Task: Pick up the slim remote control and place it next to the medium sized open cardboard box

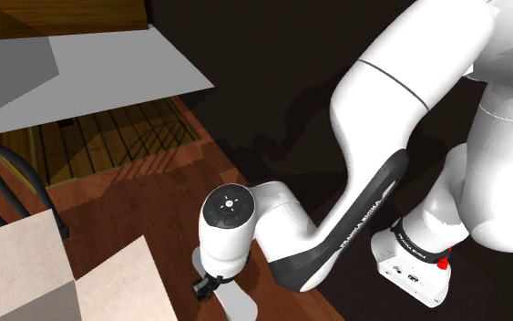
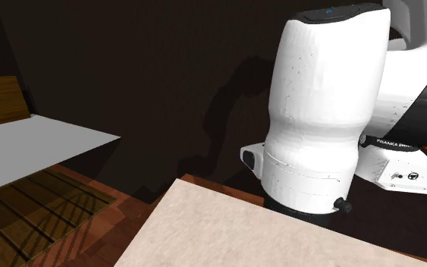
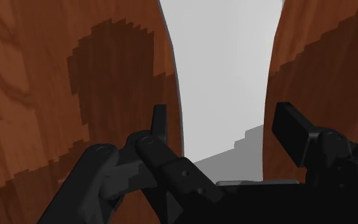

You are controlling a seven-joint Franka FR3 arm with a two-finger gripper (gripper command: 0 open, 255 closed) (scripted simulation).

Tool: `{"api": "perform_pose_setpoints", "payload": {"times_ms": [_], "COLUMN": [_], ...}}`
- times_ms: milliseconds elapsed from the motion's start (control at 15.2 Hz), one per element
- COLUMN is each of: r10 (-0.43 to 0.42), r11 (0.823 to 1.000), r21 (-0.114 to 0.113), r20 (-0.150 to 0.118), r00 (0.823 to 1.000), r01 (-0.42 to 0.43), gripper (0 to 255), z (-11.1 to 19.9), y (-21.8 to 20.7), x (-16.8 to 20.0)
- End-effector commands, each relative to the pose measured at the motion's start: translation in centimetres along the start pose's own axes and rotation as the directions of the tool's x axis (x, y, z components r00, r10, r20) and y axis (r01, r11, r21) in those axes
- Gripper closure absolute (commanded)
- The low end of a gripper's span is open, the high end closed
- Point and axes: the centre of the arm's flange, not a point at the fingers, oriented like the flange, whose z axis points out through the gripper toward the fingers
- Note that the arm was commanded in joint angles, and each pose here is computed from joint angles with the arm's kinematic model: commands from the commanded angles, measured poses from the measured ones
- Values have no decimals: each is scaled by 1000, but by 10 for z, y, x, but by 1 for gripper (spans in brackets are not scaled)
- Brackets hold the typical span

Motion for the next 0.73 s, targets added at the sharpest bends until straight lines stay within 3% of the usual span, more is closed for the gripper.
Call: {"api": "perform_pose_setpoints", "payload": {"times_ms": [0,660], "r10": [0,0], "r11": [1000,1000], "r21": [0,0], "r20": [-1,-1], "r00": [1000,1000], "r01": [0,0], "gripper": [255,255], "z": [11,62], "y": [-1,0], "x": [1,1]}}
